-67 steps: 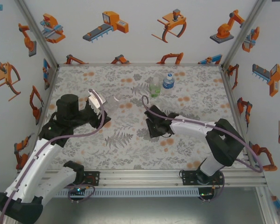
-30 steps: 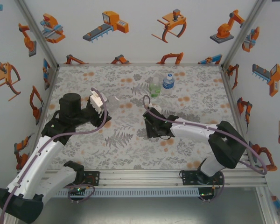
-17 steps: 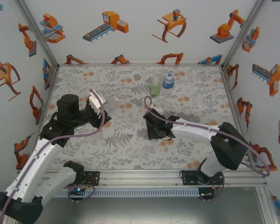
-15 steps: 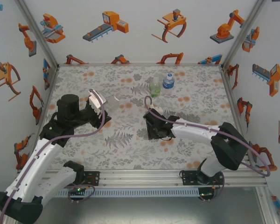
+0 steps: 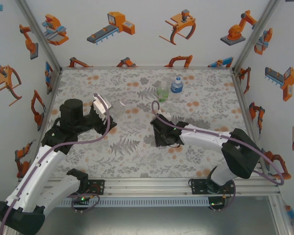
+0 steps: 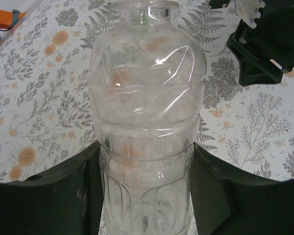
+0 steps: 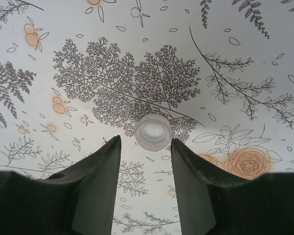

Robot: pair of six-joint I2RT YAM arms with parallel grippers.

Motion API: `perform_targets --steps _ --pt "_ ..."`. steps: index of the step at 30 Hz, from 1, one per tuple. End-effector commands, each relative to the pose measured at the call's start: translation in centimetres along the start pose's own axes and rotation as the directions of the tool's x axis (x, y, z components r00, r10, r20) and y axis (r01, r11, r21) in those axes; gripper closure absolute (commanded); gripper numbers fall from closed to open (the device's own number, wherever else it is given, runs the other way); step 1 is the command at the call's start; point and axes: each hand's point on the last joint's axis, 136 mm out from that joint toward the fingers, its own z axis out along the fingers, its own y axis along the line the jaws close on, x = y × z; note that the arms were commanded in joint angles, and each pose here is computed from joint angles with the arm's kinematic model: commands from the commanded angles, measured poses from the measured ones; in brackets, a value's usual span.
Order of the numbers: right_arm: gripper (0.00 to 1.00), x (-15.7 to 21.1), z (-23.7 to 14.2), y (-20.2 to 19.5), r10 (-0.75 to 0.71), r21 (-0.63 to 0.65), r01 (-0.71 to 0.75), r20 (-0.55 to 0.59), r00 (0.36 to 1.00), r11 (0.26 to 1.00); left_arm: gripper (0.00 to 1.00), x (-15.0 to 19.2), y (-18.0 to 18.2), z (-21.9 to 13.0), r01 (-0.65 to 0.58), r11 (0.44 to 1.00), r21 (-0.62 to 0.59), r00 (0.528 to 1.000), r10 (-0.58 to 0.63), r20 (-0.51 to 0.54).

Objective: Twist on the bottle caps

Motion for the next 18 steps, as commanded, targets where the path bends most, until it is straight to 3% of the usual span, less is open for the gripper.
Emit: perform_targets --steps 1,18 --pt "0.56 0.06 -0.22 0.31 -0.003 -0.004 0.003 -0.007 1.0 1.0 0.85 -0.81 -0.4 -0.39 -0.022 1.0 0.02 1.0 0.022 0.022" --pt "0.59 0.09 0.29 0.39 -0.021 0.007 0.021 -0.018 1.0 1.0 0.85 -0.8 -0.33 -0.36 -0.024 1.0 0.018 1.0 0.023 0.021"
